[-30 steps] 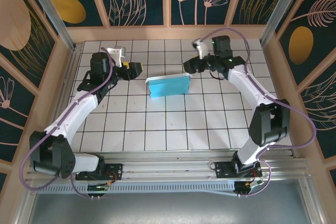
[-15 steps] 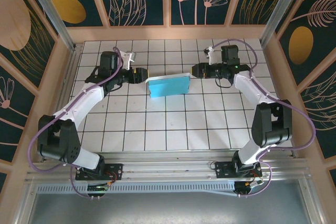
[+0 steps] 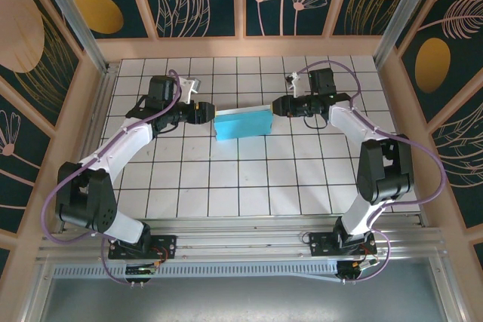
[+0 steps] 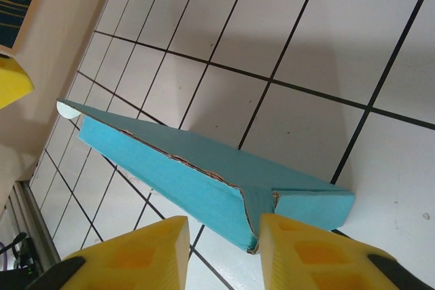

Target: Fold the paper box

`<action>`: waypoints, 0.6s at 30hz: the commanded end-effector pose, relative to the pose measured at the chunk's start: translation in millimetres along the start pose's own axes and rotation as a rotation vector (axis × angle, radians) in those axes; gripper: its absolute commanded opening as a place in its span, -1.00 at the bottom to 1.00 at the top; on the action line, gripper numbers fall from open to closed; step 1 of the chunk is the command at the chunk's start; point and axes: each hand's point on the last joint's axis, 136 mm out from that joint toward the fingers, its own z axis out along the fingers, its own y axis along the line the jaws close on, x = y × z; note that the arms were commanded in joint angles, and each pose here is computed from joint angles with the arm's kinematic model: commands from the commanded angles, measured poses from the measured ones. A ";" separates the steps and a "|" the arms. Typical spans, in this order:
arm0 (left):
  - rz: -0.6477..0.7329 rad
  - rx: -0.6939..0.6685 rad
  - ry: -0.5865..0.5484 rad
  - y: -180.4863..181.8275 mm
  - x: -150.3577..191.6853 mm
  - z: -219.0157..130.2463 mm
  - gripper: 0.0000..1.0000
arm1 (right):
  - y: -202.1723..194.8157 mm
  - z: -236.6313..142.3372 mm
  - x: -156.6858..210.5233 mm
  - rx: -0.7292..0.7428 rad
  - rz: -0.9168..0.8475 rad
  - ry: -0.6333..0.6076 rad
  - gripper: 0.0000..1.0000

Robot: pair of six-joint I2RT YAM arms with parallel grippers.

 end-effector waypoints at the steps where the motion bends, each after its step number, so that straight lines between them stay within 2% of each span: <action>1: -0.003 -0.002 0.024 0.8 3.2 3.4 0.24 | 4.9 6.5 -0.5 -0.029 -0.011 0.006 -0.42; 6: -0.024 0.003 0.033 2.7 6.2 7.1 -0.01 | 4.5 8.4 0.5 -0.027 -0.010 0.010 -0.47; 18: -0.057 0.031 0.057 2.5 11.2 16.5 -0.26 | 3.0 10.1 1.3 -0.023 -0.005 0.013 -0.50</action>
